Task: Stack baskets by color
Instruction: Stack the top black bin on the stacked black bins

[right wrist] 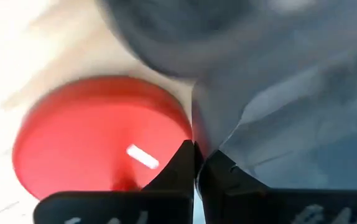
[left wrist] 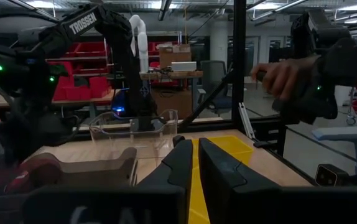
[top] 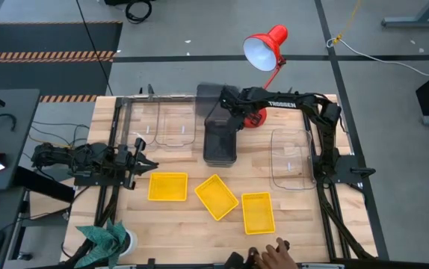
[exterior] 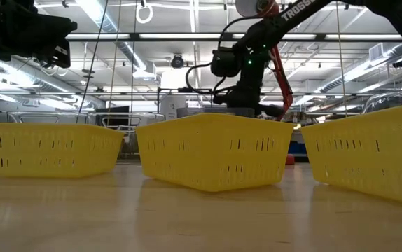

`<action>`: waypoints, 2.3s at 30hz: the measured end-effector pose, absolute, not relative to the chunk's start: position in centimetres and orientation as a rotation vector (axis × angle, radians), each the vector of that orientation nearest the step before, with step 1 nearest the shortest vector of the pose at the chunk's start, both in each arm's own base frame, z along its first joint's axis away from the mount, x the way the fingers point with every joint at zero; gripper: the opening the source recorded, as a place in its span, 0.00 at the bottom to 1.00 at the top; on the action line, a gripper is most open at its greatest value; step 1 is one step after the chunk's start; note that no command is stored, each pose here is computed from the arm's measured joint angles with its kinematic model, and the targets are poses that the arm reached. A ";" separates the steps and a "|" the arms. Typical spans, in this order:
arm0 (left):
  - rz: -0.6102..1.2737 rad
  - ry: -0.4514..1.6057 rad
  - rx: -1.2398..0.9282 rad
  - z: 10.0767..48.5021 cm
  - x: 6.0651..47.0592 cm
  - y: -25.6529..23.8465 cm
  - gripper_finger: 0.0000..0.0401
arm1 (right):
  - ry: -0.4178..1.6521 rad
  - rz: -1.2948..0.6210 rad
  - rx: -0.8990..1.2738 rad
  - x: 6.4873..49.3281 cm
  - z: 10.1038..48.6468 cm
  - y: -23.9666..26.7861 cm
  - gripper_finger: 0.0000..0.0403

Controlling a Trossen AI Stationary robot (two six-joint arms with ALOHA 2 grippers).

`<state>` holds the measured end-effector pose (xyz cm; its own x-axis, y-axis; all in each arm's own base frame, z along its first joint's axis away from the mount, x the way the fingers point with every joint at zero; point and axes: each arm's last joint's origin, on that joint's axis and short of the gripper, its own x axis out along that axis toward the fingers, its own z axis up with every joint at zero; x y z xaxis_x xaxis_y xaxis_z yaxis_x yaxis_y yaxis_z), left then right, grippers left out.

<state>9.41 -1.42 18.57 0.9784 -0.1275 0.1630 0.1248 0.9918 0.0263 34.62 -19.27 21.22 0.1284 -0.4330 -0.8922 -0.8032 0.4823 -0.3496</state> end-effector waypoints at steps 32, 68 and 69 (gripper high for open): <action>-0.127 -0.165 0.016 18.6 9.4 -1.4 0.07 | 1.408 0.440 -1.561 35.8 31.3 -8.3 0.02; -0.127 -0.165 0.016 18.6 9.4 -1.4 0.07 | 1.239 0.631 -1.620 31.7 25.7 -4.7 0.10; -0.127 -0.165 0.016 18.6 9.4 -1.4 0.07 | 1.240 0.630 -1.615 31.7 25.7 -4.9 0.11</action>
<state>9.41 -1.42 18.56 0.9784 -0.1274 0.1627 0.1248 0.9918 0.0263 31.66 -4.91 25.69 0.3476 -0.4251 -0.8358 -0.9256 -0.0133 -0.3782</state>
